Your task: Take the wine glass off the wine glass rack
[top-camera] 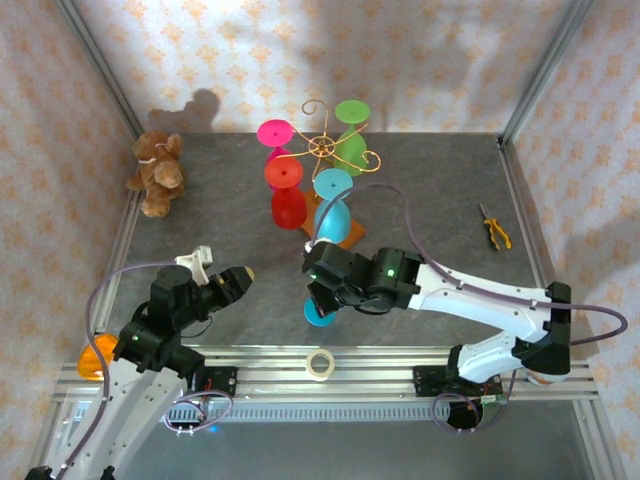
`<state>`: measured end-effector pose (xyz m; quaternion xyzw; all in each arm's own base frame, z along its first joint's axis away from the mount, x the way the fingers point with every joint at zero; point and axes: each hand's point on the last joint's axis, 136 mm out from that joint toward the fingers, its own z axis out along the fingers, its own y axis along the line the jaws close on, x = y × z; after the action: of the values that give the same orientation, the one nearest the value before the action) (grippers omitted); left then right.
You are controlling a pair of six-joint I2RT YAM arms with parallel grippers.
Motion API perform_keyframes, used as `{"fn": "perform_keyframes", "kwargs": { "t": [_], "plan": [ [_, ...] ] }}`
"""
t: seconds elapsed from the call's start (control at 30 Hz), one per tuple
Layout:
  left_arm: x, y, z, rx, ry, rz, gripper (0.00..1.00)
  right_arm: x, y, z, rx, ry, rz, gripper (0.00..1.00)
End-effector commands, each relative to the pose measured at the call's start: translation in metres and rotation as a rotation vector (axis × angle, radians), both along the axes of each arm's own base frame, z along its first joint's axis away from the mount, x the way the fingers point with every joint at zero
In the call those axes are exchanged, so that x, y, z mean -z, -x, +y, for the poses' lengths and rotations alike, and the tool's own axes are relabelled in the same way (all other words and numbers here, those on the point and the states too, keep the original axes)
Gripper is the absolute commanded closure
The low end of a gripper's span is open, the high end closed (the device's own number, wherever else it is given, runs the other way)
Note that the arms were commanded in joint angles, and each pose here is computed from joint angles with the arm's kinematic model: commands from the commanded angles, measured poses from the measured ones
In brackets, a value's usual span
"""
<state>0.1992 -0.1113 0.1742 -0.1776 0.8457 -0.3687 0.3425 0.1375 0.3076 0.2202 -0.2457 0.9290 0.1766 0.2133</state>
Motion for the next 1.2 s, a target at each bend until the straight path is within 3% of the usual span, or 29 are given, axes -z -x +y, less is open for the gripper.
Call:
{"fn": "perform_keyframes", "kwargs": {
  "t": [0.0, 0.3, 0.57, 1.17],
  "plan": [
    [-0.013, -0.011, 0.003, 0.003, -0.070, -0.051, 0.42, -0.001, -0.016, -0.034, 0.141, 0.001, -0.017, 1.00],
    [-0.014, -0.032, -0.005, 0.036, -0.111, -0.045, 0.44, 0.013, -0.060, -0.097, 0.340, 0.037, 0.000, 1.00],
    [-0.013, -0.043, -0.005, 0.033, -0.145, -0.047, 0.45, 0.030, -0.100, -0.123, 0.439, 0.081, 0.045, 1.00],
    [-0.003, -0.049, -0.006, 0.038, -0.176, -0.018, 0.46, 0.045, -0.153, -0.117, 0.462, 0.136, 0.034, 1.00]
  ]
}}
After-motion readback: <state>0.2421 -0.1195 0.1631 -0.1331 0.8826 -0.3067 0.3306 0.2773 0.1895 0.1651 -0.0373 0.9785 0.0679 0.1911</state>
